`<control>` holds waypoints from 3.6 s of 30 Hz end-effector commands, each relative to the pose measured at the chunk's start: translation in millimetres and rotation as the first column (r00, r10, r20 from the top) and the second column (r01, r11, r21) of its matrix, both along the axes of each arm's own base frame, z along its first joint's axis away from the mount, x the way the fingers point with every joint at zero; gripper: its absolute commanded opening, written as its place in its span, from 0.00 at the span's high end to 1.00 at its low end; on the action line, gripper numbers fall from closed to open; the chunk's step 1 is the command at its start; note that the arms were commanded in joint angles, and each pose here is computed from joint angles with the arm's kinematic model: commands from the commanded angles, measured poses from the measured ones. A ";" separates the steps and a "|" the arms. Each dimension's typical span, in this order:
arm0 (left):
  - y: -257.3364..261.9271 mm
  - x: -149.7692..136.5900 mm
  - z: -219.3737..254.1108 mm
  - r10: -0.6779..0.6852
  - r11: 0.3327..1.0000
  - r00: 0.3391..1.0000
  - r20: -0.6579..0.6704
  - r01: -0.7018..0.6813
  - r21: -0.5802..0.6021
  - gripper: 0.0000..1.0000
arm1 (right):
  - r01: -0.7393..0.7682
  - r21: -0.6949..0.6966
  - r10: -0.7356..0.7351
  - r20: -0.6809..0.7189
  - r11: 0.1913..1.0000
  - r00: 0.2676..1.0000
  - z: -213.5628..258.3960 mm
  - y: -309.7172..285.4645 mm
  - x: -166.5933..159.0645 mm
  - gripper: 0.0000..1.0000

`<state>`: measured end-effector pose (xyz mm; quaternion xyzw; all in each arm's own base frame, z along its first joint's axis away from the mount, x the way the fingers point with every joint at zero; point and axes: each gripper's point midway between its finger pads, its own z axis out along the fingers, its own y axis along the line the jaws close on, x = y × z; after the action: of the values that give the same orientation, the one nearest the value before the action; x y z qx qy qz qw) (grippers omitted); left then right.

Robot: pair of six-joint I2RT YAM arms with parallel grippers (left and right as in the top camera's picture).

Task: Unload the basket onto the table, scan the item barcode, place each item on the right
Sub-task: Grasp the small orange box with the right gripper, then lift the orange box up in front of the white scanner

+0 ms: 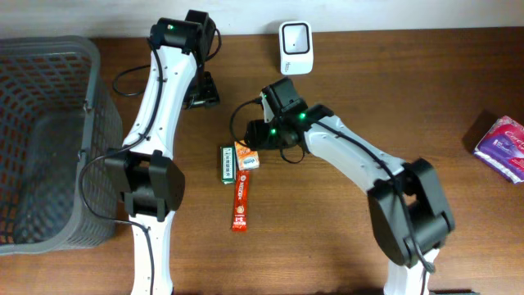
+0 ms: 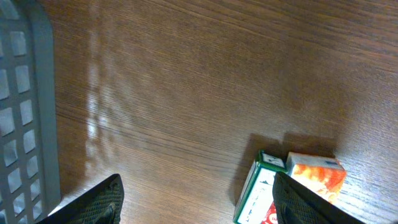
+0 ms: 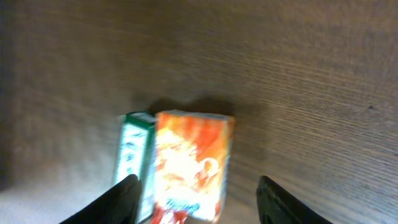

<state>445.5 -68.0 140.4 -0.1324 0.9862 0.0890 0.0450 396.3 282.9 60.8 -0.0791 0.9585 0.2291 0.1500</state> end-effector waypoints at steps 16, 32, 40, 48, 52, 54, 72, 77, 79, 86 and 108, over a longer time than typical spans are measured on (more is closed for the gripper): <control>14.6 -4.4 -18.5 0.028 0.997 0.999 -0.035 -0.026 0.070 0.21 | 0.175 -0.019 -0.174 -0.248 0.984 0.953 -65.4 -57.0 7.4 0.96; 14.3 -3.5 -18.5 0.029 0.997 0.999 -0.032 -0.026 0.068 0.18 | 0.055 0.032 -0.047 -0.214 0.998 0.976 -10.2 -53.5 -8.7 0.41; 14.3 -3.5 -18.5 0.028 0.997 0.999 -0.032 -0.026 0.068 0.18 | 0.119 -0.011 -0.116 -0.333 0.993 0.936 -60.7 -55.9 -14.0 0.71; 14.1 -2.5 -18.5 0.029 0.997 0.999 -0.027 -0.027 0.068 0.12 | -0.187 0.701 0.384 -0.134 0.688 0.914 50.0 -22.4 -22.6 0.96; 11.9 0.7 -19.0 0.028 0.998 0.999 -0.015 -0.027 0.056 0.01 | -0.246 0.863 0.423 0.042 0.441 0.905 100.6 -36.0 -15.8 0.96; 12.0 0.8 -18.9 0.028 0.998 1.000 -0.014 -0.027 0.056 0.01 | -0.254 0.860 0.407 0.059 0.443 0.912 102.0 -42.2 -9.6 0.96; 1.8 12.5 -20.4 0.027 1.000 0.999 0.029 -0.027 0.000 0.01 | -0.290 0.799 0.188 0.223 0.526 0.957 150.0 -57.2 84.3 0.96; 1.8 12.5 -20.4 0.027 1.000 0.999 0.029 -0.027 0.000 0.01 | 0.030 0.692 -0.197 0.163 0.721 0.967 138.8 -100.3 160.9 0.96; 1.8 12.5 -20.4 0.027 1.000 0.999 0.029 -0.027 0.000 0.01 | 0.192 0.516 -0.311 0.155 0.835 0.938 120.5 -126.5 176.4 0.96; 1.8 12.5 -20.4 0.027 1.000 0.999 0.029 -0.027 0.000 0.01 | 0.282 -0.566 0.218 0.659 0.775 0.720 186.9 -142.5 206.3 0.96; 1.8 12.5 -20.4 0.027 1.000 0.999 0.029 -0.027 0.000 0.01 | 0.141 -0.853 0.575 0.452 0.503 0.682 74.4 -116.3 248.9 0.96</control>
<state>458.2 -68.7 120.3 -0.1415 0.9841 0.0888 0.0601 640.8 175.6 131.2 -0.3703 0.7893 -0.2815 0.4008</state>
